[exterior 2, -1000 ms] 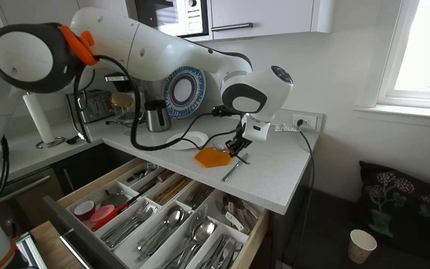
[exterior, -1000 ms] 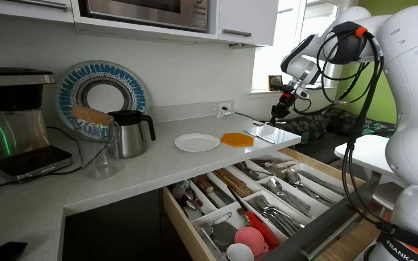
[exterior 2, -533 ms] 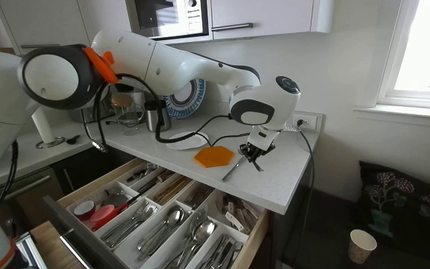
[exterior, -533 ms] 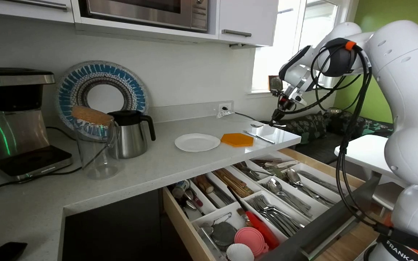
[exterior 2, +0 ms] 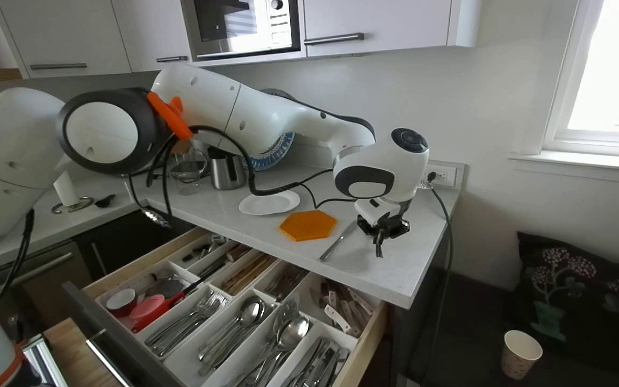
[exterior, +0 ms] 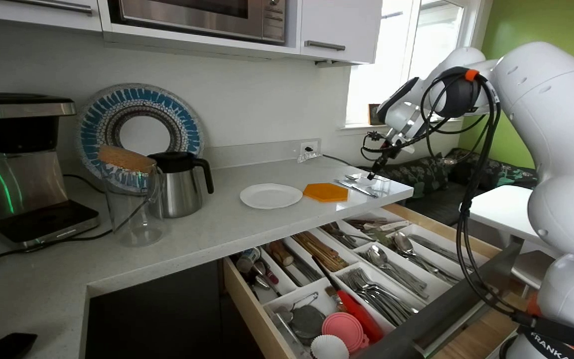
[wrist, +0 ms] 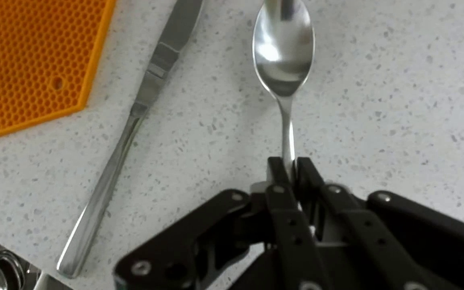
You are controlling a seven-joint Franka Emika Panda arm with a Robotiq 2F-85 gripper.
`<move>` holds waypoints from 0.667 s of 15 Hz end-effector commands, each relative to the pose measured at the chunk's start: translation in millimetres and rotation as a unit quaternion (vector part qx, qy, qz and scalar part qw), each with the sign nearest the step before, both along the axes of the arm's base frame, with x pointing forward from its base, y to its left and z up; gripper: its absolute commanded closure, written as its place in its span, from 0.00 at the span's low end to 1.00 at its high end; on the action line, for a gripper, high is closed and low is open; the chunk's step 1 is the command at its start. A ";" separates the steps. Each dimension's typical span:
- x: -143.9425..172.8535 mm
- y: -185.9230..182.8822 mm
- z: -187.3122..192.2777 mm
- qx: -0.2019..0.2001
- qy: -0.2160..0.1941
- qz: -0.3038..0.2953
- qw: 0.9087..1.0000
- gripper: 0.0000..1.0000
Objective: Remove one spoon from the drawer
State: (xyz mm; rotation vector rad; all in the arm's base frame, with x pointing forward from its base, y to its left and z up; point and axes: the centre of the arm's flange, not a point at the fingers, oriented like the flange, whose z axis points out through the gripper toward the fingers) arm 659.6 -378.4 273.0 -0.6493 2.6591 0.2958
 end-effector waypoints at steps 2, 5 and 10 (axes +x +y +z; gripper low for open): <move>13.1 -2.8 -7.9 0.021 -0.003 -0.108 0.994 0.97; 14.7 -1.7 -8.5 0.021 -0.006 -0.131 0.991 0.76; 13.4 2.1 -4.8 0.018 -0.015 -0.132 0.991 0.33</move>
